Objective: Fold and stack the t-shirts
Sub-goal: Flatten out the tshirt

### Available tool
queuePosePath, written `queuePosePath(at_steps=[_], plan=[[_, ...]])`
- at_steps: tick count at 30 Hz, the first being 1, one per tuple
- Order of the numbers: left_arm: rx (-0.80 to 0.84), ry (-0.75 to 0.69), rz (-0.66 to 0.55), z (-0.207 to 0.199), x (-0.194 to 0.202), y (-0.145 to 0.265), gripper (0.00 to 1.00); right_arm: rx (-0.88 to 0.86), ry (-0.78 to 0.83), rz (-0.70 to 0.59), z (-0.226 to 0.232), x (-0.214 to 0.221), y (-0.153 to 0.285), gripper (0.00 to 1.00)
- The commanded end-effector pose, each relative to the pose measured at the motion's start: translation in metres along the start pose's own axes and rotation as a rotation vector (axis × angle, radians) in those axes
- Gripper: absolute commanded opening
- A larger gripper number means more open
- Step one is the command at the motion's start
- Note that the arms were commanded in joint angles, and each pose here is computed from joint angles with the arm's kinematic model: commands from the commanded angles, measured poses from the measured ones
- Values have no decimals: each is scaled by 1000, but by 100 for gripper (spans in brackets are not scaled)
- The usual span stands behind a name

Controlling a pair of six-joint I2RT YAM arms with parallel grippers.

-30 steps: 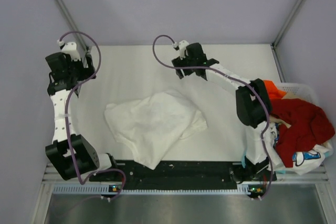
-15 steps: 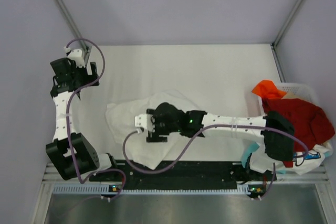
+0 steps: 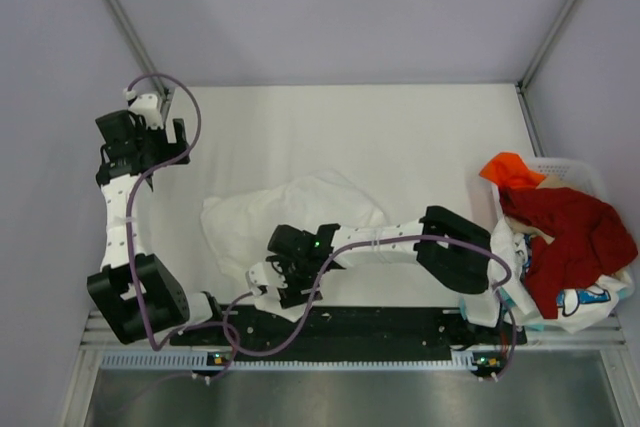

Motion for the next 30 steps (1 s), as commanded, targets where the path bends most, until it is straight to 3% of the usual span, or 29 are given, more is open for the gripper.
queuePosePath(at_steps=[1, 3, 5, 8, 10, 16, 19, 21, 26, 29, 30], plan=[[1, -63, -57, -2, -6, 13, 98, -24, 49, 146, 5, 19, -18, 74], [2, -83, -53, -4, -1, 14, 98, -25, 42, 185, 8, 25, -25, 68], [-3, -105, -43, -5, 5, 16, 98, -33, 22, 172, 9, 19, -29, 37], [-14, -130, -38, -6, 13, 20, 98, -24, 12, 83, 5, -9, -19, 10], [-39, -137, -41, -4, 13, 23, 98, 15, 35, 3, -3, -38, -2, 0], [-106, -157, -97, 6, -8, 37, 98, 204, -46, -376, -55, -131, 114, 0], [-94, -151, -134, 7, -24, 43, 98, 297, -197, -550, -88, -133, 181, 0], [-68, -135, -159, 6, -34, 44, 98, 374, -341, -630, -111, -111, 220, 0], [85, -107, -210, -16, -51, 32, 99, 461, -820, -732, -160, 6, 256, 0], [173, -201, -187, -55, -53, 16, 98, 472, -1169, -854, -173, 88, 272, 0], [223, -261, -170, -73, -50, 11, 98, 488, -1213, -867, -174, 104, 269, 0]])
Point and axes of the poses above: each gripper's point midway between its finger pads, its own y axis back along the fingers, its own z axis along the line the jaws close on, x = y × z, the point moved 7 cm from there along y, back along the fingers, and after that the axes turned 10 degrees about -y, right-handed, at the moved point
